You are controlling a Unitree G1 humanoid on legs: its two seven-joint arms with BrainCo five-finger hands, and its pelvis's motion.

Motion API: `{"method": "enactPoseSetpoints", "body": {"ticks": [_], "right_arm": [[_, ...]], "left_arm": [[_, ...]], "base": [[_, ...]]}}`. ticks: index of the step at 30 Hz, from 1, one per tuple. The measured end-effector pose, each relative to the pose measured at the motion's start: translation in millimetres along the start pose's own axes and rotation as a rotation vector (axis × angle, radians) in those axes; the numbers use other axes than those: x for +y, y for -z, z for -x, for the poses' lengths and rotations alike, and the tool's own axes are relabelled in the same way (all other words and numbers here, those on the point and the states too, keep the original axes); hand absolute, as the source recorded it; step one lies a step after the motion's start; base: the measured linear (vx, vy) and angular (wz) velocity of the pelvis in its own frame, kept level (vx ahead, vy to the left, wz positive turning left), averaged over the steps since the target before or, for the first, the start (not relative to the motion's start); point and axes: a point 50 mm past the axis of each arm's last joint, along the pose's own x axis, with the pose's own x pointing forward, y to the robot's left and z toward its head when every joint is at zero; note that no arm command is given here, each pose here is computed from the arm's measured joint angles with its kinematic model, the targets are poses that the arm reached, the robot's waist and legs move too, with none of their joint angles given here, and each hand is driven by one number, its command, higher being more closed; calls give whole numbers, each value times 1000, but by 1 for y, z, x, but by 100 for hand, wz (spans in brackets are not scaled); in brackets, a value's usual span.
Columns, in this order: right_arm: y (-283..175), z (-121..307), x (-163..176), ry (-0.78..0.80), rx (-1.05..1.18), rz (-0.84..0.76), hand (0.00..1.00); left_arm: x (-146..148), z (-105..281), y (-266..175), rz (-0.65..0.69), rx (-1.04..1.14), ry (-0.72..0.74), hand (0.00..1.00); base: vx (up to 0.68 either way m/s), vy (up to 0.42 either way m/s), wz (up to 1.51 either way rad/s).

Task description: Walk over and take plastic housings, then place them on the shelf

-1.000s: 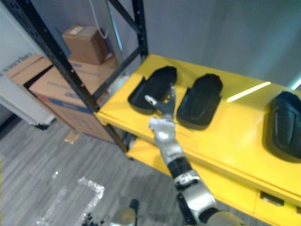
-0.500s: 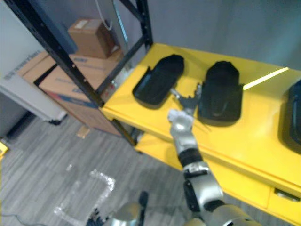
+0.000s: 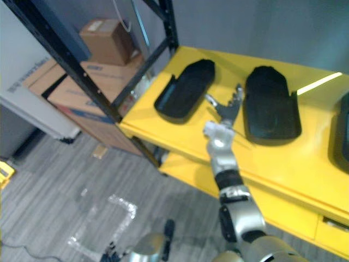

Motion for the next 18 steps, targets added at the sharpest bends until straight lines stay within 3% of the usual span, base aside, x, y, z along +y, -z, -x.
{"method": "enactPoseSetpoints", "body": {"ticks": [6, 18], "right_arm": [[-10, -4, 9, -75, -47, 14, 0], [-49, -42, -28, 64, -131, 201, 0]], "left_arm": [[0, 0, 0, -2, 4, 2, 0], [-7, -1, -7, 21, -14, 30, 0]], "base": [[-39, -13, 1], [-58, 2, 5]]}}
